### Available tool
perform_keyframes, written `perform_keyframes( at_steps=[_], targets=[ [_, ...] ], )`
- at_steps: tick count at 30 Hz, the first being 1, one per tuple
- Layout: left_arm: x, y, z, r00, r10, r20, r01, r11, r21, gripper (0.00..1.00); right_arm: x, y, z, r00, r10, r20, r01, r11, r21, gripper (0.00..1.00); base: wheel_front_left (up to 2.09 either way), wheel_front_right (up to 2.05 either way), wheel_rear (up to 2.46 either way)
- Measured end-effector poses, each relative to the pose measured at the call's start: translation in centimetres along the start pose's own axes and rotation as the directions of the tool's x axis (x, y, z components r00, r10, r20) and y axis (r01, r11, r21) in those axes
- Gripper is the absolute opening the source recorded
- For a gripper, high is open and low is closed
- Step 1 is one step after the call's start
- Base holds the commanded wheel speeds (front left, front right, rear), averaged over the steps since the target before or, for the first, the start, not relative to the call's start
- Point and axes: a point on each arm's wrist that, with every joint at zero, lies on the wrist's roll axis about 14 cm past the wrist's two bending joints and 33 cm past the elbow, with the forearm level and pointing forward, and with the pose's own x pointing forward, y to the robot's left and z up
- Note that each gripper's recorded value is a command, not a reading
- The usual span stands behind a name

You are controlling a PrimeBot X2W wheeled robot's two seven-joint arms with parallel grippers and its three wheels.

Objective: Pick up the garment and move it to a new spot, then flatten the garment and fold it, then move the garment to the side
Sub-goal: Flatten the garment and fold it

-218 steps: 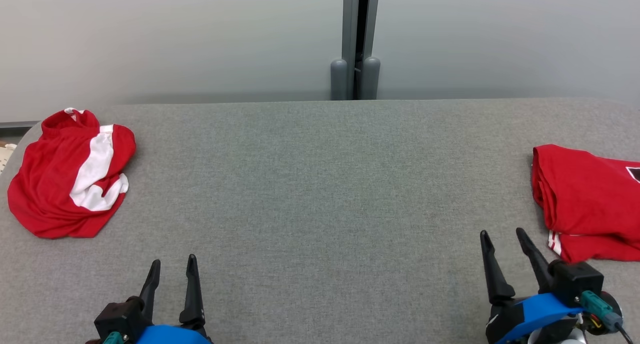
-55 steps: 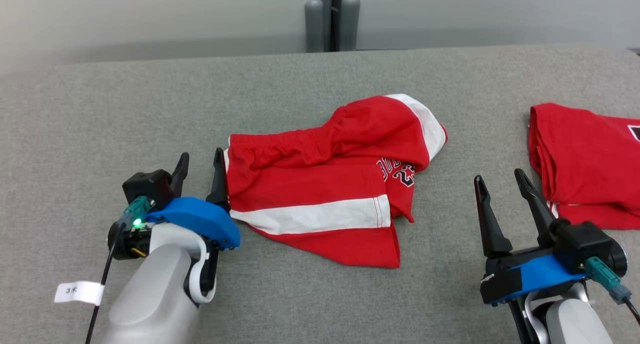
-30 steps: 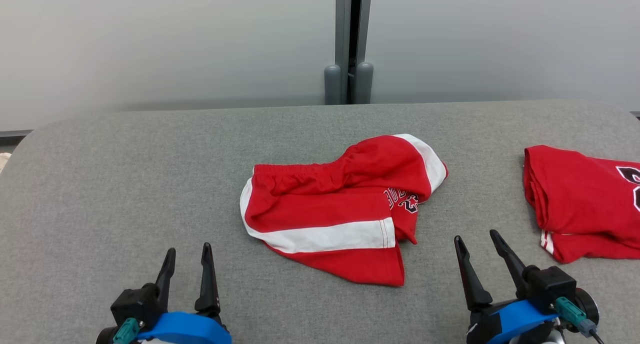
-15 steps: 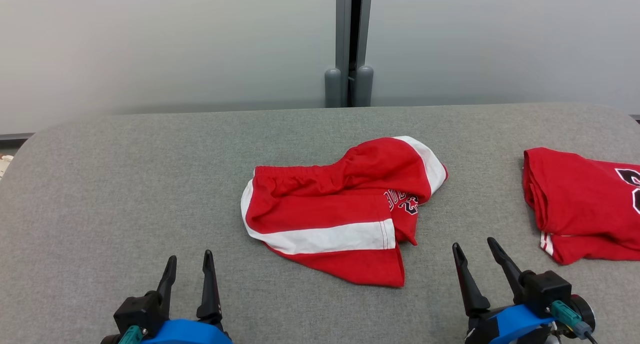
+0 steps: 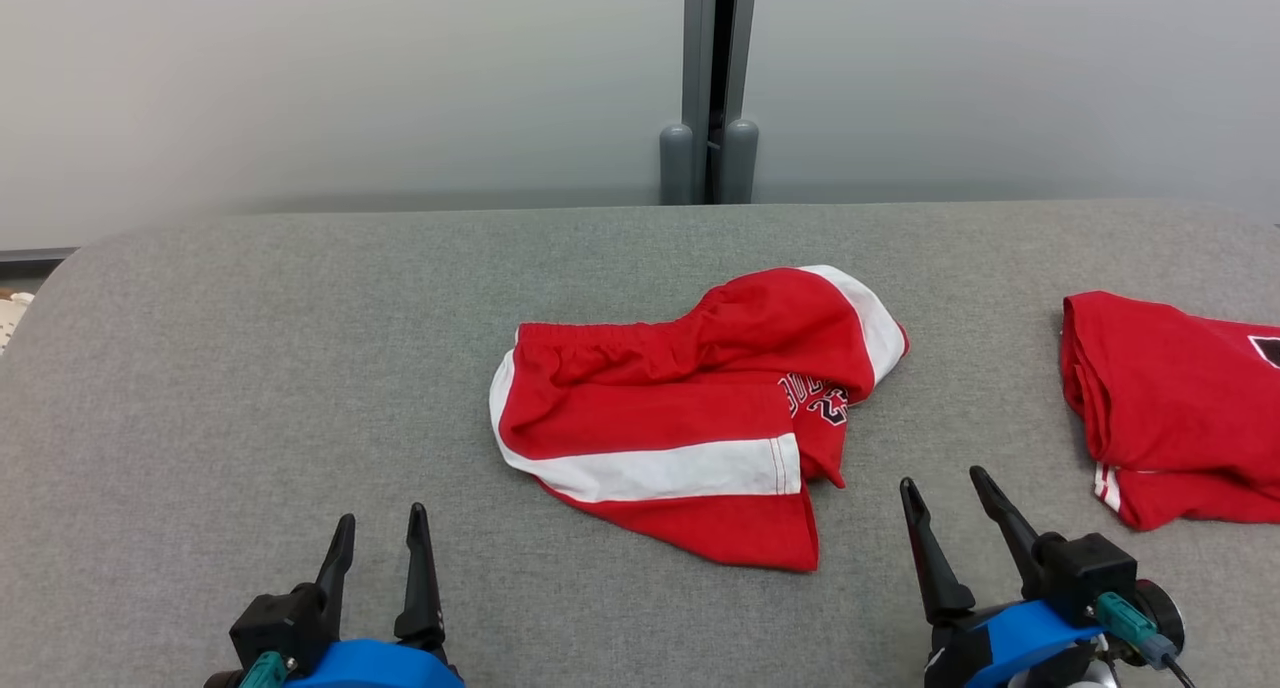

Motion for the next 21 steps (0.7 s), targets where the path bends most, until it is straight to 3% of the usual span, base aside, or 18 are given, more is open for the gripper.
perform_keyframes(
  at_steps=[9, 21],
  targets=[
    [0.5, 0.5, -0.1, 1.0, 0.016, -0.004, -0.015, 1.0, 0.002, 1.0, 2.5, 3.2, -0.8, 0.992, 0.11, -0.056, -0.112, 0.993, -0.042, 1.0, 0.0, 0.0, 0.0],
    [0.4, 3.0, -0.4, 0.995, 0.096, -0.012, -0.096, 0.995, -0.013, 1.0, 6.3, 7.4, -5.2, 0.934, 0.246, -0.258, -0.279, 0.955, -0.099, 1.0, 0.0, 0.0, 0.0]
  ],
)
